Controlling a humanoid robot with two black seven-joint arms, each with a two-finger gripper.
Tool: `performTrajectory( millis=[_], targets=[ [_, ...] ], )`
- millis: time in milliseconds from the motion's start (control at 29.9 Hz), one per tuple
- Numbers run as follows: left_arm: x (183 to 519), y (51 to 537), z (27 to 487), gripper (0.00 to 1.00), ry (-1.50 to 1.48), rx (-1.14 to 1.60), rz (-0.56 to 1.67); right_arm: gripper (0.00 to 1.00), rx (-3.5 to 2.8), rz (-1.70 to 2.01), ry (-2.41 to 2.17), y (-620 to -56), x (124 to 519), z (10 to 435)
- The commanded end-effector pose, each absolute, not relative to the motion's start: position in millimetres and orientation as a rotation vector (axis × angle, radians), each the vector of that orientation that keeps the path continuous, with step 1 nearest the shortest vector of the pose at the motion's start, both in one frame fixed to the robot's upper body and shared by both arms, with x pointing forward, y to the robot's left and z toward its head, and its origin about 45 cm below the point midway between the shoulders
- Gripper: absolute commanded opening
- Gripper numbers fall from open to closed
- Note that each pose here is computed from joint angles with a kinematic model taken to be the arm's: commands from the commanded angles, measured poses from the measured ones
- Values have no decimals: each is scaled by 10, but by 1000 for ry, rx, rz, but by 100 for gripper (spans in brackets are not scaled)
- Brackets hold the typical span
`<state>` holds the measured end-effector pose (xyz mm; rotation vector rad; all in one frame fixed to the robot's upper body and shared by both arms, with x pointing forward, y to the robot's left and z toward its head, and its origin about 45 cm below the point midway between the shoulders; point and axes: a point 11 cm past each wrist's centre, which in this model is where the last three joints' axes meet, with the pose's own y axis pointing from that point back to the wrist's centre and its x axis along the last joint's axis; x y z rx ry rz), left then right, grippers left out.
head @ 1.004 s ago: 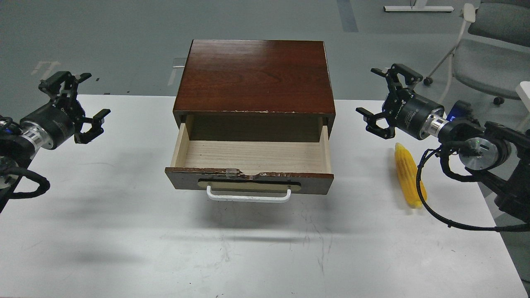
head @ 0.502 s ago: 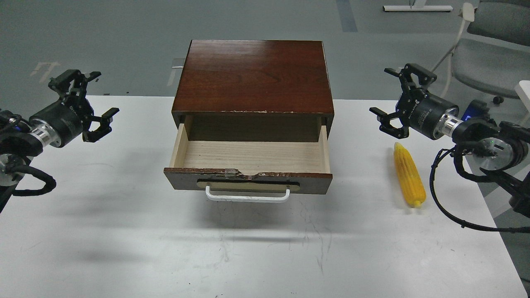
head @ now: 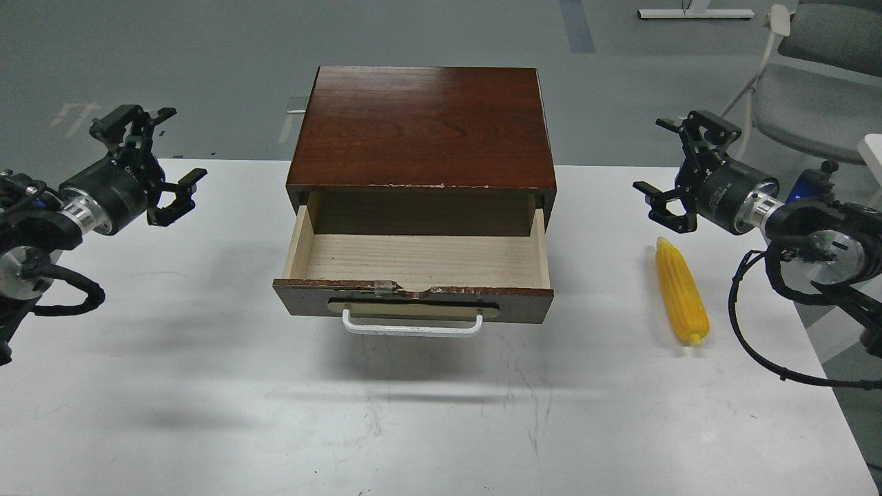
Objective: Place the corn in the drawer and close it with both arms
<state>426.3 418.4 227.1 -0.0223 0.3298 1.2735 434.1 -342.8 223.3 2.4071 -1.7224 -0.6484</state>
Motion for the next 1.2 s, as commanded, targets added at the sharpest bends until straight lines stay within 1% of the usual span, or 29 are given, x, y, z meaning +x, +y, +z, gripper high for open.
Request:
performTrajectory(
  millis=[0, 201, 368, 502, 636, 803, 870, 937, 970, 1004, 1137, 1171],
  targets=[
    [4253, 4194, 2266, 98, 330, -16, 1273, 95, 2335, -649, -1771, -3486, 4341, 2192],
    [4250, 4164, 2256, 98, 334, -16, 1266, 96, 2344, -656, -1755, -3438, 4354, 2222],
    [4249, 4157, 2256, 98, 335, -16, 1263, 100, 2340, -652, -1756, -3450, 4351, 2217],
    [4243, 4147, 2240, 98, 337, -14, 1258, 100, 2332, -647, -1769, -3485, 4363, 2223],
    [4242, 4099, 2216, 98, 343, -14, 1249, 100, 2326, -617, -1833, -3559, 4458, 2360],
    [4249, 4087, 2228, 98, 337, -21, 1246, 100, 2242, -609, -1883, -3786, 4450, 2246],
    [4248, 4094, 2231, 98, 337, -20, 1247, 100, 2239, -601, -1856, -3782, 4419, 2207],
    [4245, 4088, 2221, 98, 338, -19, 1246, 100, 2214, -465, -1731, -3721, 4371, 2123],
    [4243, 4084, 2220, 98, 334, -14, 1243, 100, 2156, -328, -1638, -3723, 4345, 2058],
    [4245, 4079, 2224, 98, 328, -8, 1238, 100, 2092, -146, -1555, -3728, 4384, 2100],
    [4241, 4028, 2222, 98, 326, -3, 1223, 99, 1857, 276, -1461, -3867, 4441, 2167],
    [4240, 4000, 2230, 98, 325, -5, 1213, 99, 1806, 388, -1434, -3904, 4458, 2240]
  ],
)
